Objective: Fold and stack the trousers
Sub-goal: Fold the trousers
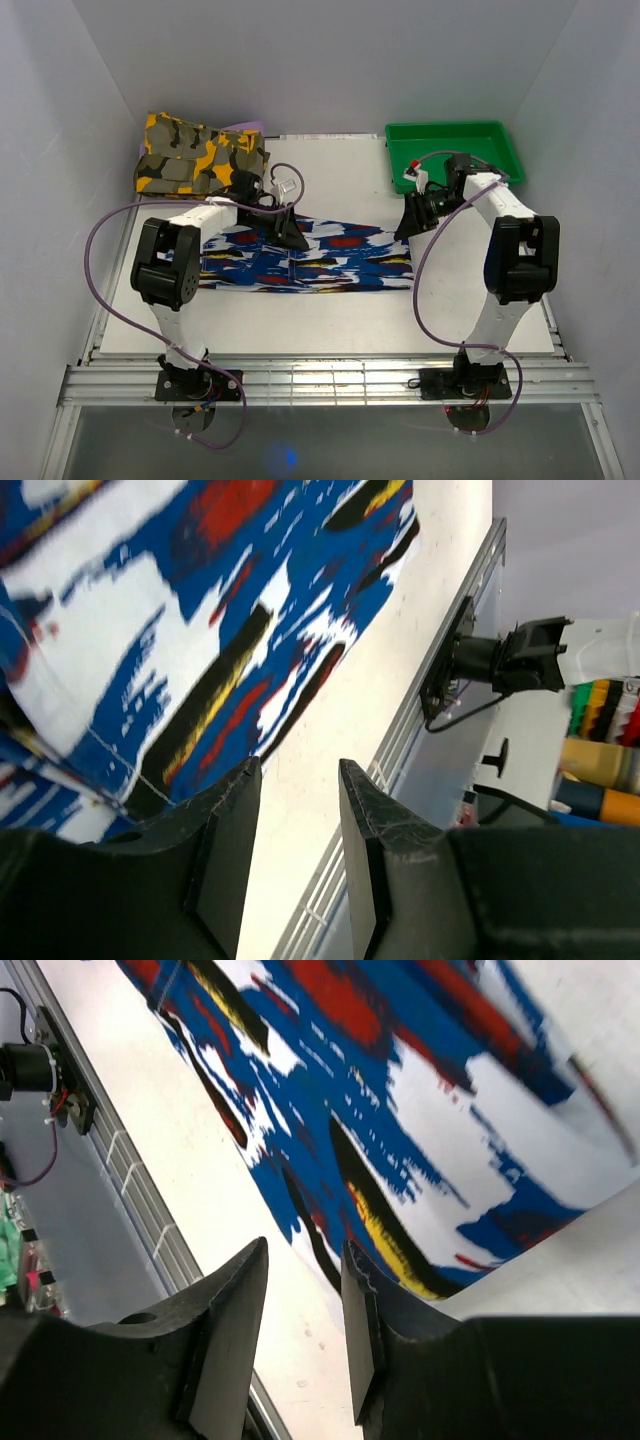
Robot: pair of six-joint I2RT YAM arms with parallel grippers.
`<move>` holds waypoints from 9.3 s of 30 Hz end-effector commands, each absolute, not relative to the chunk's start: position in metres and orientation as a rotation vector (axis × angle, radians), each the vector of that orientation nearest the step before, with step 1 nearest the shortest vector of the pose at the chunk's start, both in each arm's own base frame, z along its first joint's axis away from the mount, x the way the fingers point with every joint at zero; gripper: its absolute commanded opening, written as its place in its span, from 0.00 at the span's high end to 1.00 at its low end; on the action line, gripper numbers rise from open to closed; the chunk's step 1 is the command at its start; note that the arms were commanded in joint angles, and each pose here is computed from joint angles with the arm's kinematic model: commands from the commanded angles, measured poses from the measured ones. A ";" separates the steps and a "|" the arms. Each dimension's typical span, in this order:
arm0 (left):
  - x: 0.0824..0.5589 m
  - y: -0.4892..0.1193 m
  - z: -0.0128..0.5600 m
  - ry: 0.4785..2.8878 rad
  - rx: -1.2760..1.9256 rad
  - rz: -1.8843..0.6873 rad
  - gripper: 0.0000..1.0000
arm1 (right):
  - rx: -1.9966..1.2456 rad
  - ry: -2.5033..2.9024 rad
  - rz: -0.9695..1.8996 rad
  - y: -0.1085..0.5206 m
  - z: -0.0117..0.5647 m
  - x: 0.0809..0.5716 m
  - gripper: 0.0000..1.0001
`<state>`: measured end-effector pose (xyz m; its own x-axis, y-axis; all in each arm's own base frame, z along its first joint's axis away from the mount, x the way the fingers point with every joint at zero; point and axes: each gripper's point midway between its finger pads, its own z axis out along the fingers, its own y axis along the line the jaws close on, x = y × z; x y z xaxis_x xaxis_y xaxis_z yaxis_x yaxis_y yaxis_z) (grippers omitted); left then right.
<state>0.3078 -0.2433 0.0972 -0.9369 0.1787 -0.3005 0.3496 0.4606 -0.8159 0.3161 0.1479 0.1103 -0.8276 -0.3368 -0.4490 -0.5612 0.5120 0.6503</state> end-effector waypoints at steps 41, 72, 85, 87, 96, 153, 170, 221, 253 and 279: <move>0.396 0.005 0.190 2.327 -0.132 -0.735 0.02 | -0.046 2.601 1.225 0.106 0.006 0.309 0.30; 0.321 0.024 0.088 2.493 -0.382 -0.943 0.20 | -0.207 2.483 0.947 -0.003 0.134 0.312 0.92; 0.320 -0.038 0.040 2.606 -0.328 -0.958 0.33 | -0.352 2.370 1.050 0.059 0.187 0.328 0.92; 0.324 -0.036 0.038 2.609 -0.357 -0.942 0.38 | -0.407 2.355 1.056 0.074 0.195 0.331 0.92; 0.335 -0.035 0.015 2.639 -0.355 -0.943 0.64 | -0.541 2.304 1.121 0.136 0.215 0.342 0.92; 0.301 -0.099 -0.018 2.705 -0.382 -1.128 1.00 | -0.930 2.401 1.317 0.474 0.148 0.292 0.92; 0.293 -0.102 -0.020 2.717 -0.395 -1.105 1.00 | -0.926 2.375 1.374 0.509 0.150 0.281 0.92; 0.351 -0.063 0.111 2.445 -0.129 -0.995 0.30 | -0.928 2.095 1.245 0.353 0.248 0.383 0.35; 0.349 -0.094 0.036 2.550 -0.394 -1.077 0.56 | -0.924 2.278 0.970 0.471 0.157 0.350 0.35; 0.339 -0.108 0.021 2.540 -0.432 -1.112 0.57 | -0.693 2.362 0.907 0.523 0.111 0.346 0.42</move>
